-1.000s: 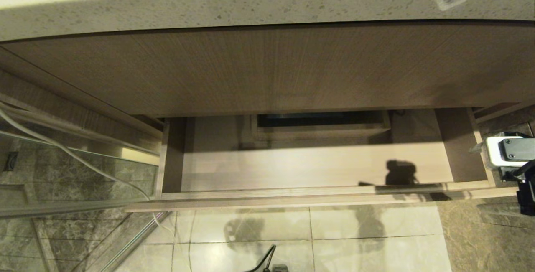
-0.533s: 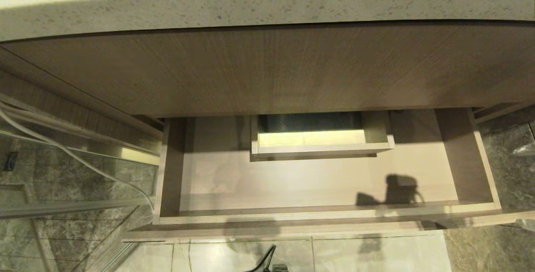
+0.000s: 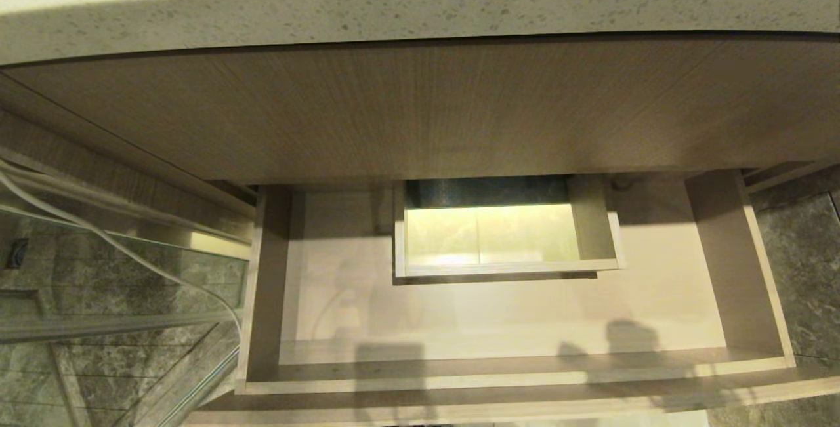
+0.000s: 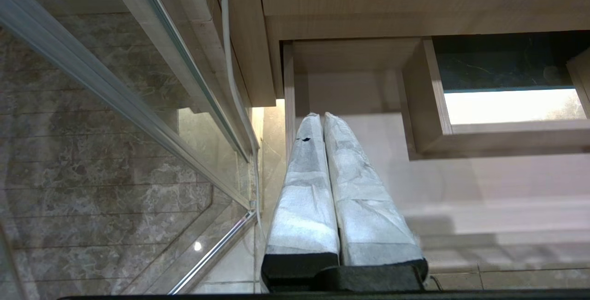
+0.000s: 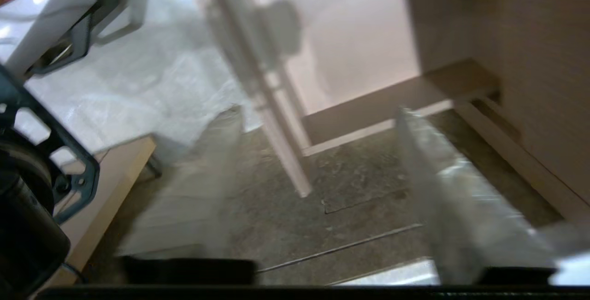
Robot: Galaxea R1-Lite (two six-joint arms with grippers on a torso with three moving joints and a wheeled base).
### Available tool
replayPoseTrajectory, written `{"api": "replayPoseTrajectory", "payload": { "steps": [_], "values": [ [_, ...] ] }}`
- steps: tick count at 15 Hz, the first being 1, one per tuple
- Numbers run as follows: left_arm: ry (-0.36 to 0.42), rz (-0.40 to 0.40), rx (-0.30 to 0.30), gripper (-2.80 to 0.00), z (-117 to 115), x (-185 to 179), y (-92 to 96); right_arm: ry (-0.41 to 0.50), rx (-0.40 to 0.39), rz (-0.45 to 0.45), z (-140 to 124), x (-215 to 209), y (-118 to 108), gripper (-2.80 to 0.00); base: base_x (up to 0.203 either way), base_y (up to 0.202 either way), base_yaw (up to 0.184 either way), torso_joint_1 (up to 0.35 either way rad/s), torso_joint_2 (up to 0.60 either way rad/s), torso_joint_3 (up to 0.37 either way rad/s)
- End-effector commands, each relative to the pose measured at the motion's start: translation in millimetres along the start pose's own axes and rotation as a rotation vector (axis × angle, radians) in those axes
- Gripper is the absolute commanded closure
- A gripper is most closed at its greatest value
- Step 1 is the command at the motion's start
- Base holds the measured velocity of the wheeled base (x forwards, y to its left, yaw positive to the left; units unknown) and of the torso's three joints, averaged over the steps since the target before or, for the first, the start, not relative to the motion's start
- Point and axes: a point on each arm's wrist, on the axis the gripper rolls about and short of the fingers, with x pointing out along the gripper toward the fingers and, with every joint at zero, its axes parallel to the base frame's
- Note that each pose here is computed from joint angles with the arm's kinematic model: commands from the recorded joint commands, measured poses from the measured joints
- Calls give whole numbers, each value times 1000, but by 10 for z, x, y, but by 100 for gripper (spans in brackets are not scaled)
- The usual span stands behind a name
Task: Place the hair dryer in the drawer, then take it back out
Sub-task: Pick up the hairdryer
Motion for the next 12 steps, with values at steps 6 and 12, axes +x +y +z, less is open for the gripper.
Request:
{"api": "replayPoseTrajectory", "payload": {
  "steps": [6,12],
  "values": [
    [38,0,-1,0,-115,11,1,-50,15,-219,83,-533,252,0,0,0,0,0,0,0],
    [38,0,0,0,-115,11,1,-42,60,-340,139,-801,296,0,0,0,0,0,0,0]
  ]
}}
